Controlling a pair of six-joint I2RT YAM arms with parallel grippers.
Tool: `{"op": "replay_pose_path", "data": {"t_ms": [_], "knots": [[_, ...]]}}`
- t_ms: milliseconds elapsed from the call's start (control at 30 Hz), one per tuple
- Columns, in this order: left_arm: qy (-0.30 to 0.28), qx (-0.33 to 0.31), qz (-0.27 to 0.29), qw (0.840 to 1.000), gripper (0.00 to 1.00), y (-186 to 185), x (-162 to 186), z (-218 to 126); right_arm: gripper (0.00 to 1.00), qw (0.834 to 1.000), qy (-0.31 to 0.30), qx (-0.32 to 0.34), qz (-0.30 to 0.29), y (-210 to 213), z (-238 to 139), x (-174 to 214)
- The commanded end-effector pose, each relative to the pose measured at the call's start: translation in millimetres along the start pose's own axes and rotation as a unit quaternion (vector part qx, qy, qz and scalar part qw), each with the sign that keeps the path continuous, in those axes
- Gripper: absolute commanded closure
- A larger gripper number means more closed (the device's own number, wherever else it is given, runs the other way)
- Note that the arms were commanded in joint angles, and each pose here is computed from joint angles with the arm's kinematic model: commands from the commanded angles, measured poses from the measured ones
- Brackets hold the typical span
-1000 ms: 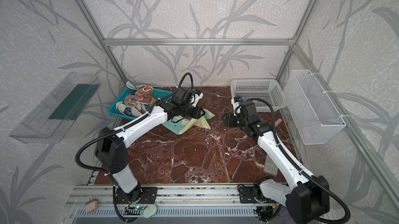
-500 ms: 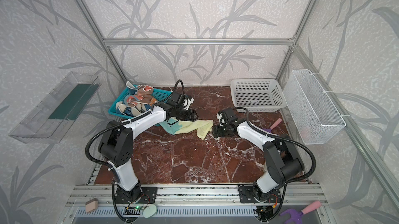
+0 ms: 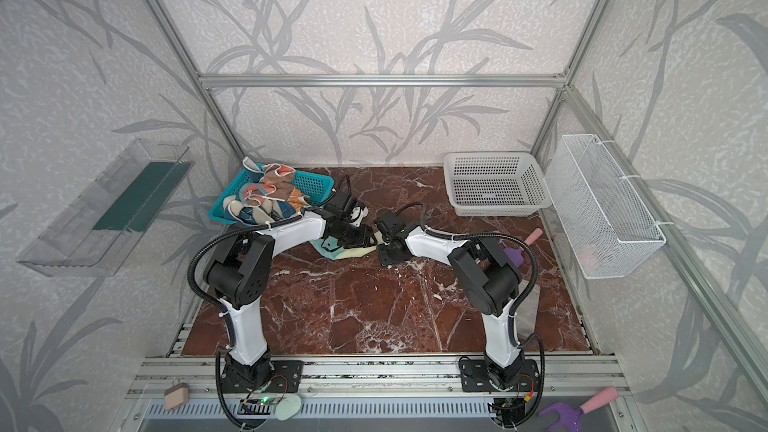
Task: Fold and stack the towels
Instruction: 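Grasp the towel's other corner with the right gripper while the left gripper holds its corner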
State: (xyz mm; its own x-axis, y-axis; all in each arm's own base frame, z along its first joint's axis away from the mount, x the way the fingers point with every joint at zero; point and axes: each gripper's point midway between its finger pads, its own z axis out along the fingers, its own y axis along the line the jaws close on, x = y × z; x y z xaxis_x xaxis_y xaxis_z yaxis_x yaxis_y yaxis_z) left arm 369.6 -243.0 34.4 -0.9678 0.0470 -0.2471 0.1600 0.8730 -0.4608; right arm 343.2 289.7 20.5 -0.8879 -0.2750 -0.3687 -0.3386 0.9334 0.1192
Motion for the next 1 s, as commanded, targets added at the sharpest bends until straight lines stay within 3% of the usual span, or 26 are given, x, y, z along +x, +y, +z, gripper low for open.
{"op": "replay_pose_path", "data": {"t_ms": [0,100,133,267,400,567,700,833,867,967], "knots": [[-0.005,0.007,-0.031,0.999,0.45,3,5,-5,0.78,0.987,0.041,0.152,-0.021,-60,-3,23],[0.009,0.023,-0.048,0.999,0.49,0,21,-2,0.98,0.985,0.006,0.174,-0.012,-94,-32,9],[0.010,0.031,-0.049,0.998,0.51,-4,26,-2,1.00,0.987,-0.012,0.163,0.000,-101,-44,2],[0.009,0.049,-0.014,0.999,0.57,-48,44,-7,1.00,0.986,-0.125,0.107,0.029,-119,-112,-40],[0.005,0.100,0.025,0.995,0.57,-116,51,-8,1.00,0.973,-0.219,0.078,-0.001,-113,-182,-72],[-0.020,0.131,0.033,0.991,0.57,-150,45,-9,1.00,0.959,-0.276,0.026,-0.057,-89,-237,-80],[-0.035,0.103,0.035,0.993,0.57,-134,42,-20,1.00,0.960,-0.252,-0.062,-0.103,-60,-225,-52],[-0.054,0.069,-0.007,0.996,0.57,-88,41,-35,1.00,0.970,-0.151,-0.163,-0.098,-35,-170,8],[-0.060,0.062,-0.019,0.996,0.56,-77,41,-39,0.94,0.973,-0.126,-0.171,-0.088,-34,-155,24],[-0.082,0.044,-0.040,0.995,0.49,-45,40,-44,0.57,0.985,-0.072,-0.146,-0.049,-45,-113,62]]}}
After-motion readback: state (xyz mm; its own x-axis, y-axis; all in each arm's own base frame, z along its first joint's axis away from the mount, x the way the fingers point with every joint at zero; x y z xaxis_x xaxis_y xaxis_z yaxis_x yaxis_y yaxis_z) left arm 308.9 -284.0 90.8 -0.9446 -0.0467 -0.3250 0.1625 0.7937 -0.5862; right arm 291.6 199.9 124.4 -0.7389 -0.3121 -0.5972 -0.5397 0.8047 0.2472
